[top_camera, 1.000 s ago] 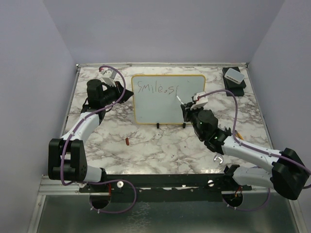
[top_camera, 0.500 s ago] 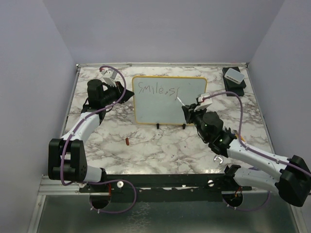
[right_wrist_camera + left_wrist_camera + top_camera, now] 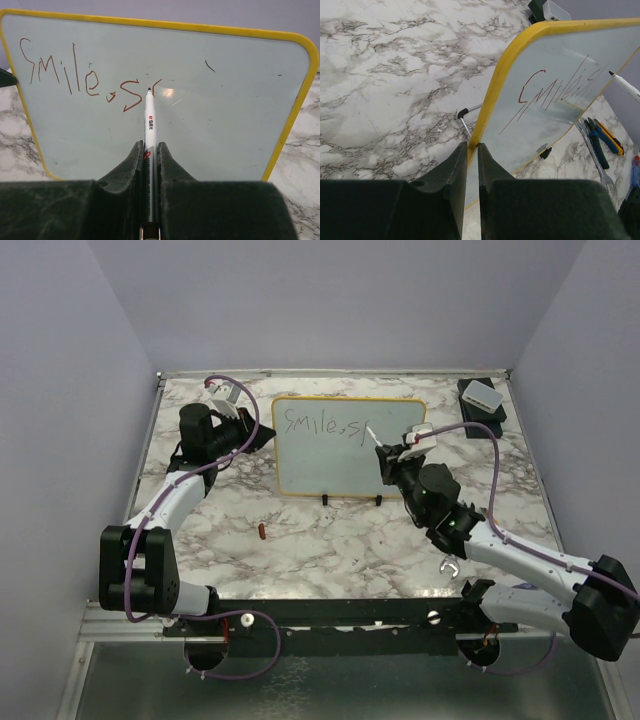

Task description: Write a sentence on the whiteboard

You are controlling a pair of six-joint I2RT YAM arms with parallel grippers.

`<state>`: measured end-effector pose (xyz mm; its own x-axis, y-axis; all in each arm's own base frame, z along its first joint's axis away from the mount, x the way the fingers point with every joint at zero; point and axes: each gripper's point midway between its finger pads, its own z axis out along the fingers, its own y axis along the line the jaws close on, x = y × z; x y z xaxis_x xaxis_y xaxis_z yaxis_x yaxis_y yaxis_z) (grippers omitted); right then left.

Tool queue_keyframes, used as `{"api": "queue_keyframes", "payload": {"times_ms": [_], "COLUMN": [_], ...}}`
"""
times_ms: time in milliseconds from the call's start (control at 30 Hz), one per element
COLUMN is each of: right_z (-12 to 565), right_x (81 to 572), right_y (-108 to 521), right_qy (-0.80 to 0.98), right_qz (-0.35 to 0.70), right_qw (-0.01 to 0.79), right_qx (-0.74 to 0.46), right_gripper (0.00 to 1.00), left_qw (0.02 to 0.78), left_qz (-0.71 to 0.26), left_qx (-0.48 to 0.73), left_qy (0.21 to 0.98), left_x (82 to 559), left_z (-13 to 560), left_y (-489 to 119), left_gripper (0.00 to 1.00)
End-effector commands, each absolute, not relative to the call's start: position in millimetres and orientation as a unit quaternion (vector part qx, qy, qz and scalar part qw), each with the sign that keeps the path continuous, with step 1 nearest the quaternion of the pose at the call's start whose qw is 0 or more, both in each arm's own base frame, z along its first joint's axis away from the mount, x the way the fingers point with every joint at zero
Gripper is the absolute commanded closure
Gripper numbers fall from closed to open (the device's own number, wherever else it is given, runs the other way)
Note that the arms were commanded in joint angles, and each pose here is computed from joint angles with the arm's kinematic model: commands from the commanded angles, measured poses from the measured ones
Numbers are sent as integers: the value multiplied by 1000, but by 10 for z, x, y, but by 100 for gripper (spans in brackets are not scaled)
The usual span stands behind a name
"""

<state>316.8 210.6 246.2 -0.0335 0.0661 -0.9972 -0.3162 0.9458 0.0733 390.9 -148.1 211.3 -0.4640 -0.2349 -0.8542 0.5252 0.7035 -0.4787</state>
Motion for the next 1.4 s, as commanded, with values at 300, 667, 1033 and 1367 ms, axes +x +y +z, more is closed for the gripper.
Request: {"api": "queue_keyframes", "payload": {"times_ms": [300, 667, 1033, 1367], "right_z": [2654, 2609, 2374, 2259], "right_x": [3354, 3317, 3263, 3237], "right_y": [2084, 1928, 1918, 1975], "right_qy": [686, 693, 715, 725], "right_qz": [100, 77, 81, 91], "right_qw": [717, 715, 692, 679], "right_qx": [-69, -51, -54, -67], "right_gripper": [99, 99, 99, 99], "left_qw": [515, 514, 513, 507], "left_qz": [-379, -381, -383, -387], "left_qx": [106, 106, 104, 104], "left_qy": [761, 761, 761, 763], "left_x": [3866, 3863, 3864, 3879], "left_z": [2172, 2169, 2168, 2136], "left_y": [-1509, -1515, -1520, -1538], "left_gripper": [85, 85, 78, 57]}}
